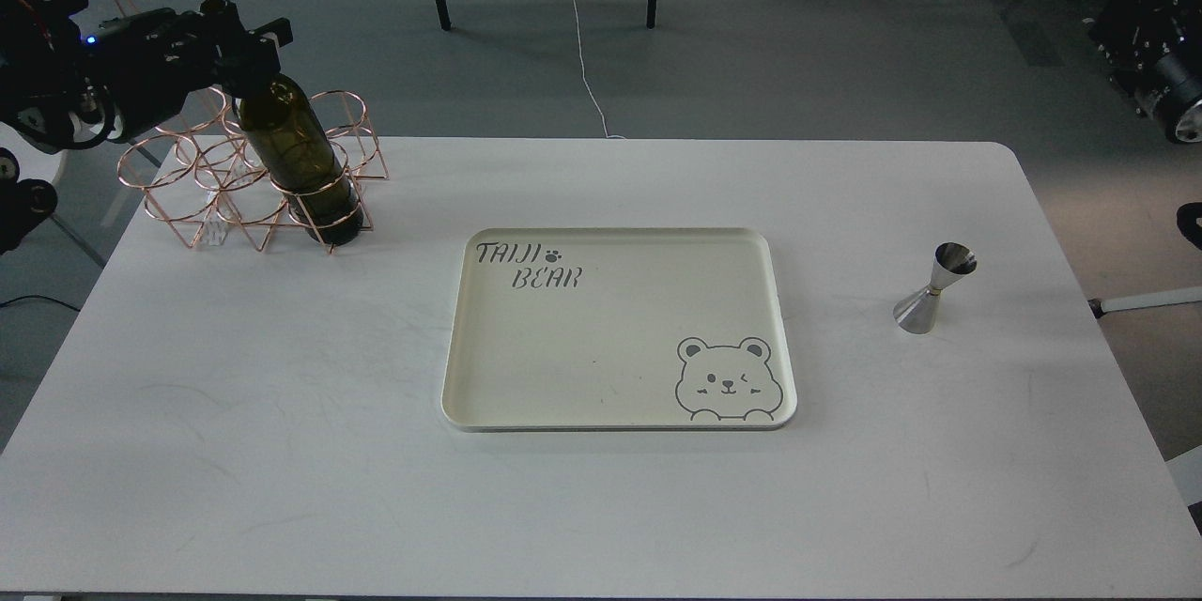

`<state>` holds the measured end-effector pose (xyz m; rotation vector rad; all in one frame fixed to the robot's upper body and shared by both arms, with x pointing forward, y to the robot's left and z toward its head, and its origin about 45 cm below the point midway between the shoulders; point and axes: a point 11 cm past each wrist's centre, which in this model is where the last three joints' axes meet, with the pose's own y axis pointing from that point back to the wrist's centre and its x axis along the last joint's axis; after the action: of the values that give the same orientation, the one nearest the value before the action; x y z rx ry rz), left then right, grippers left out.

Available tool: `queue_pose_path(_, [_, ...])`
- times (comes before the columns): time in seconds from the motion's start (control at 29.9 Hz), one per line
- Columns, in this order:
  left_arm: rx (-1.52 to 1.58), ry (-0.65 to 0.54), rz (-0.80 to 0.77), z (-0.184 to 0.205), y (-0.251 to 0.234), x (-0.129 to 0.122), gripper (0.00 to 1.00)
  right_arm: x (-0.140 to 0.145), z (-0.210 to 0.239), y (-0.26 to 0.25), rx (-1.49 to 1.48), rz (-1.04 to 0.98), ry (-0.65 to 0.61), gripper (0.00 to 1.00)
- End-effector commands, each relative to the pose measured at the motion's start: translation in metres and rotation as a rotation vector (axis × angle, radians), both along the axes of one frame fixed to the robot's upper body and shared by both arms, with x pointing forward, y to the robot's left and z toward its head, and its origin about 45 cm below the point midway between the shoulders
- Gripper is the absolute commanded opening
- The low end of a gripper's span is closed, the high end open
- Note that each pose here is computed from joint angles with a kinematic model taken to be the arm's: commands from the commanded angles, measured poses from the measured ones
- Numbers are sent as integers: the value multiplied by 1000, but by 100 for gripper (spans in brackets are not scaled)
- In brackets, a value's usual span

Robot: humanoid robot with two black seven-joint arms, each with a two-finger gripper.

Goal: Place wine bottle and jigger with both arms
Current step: 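Release the bottle and withdraw the left gripper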

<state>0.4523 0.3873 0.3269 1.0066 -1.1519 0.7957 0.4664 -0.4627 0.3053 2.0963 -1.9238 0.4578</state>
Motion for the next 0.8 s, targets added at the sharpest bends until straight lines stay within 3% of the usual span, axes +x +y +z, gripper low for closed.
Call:
queue_pose_path(0.0, [-139,-15,37,14,3,3,95,0,1,-1,-2,-2,-2,97])
queue_pose_path(0.37, [-761,-72,221,64,46,1,98,0,5,-4,-2,-17,-14,98])
queue_pose_path(0.63, [-1059,-70,253,60,70,-12,98,-4,13,-33,26,-126,-59,99])
queue_pose_path(0.77, [-1282,-25,321,44,92,-17,98,-17,-4,-52,173,-208,-60,99])
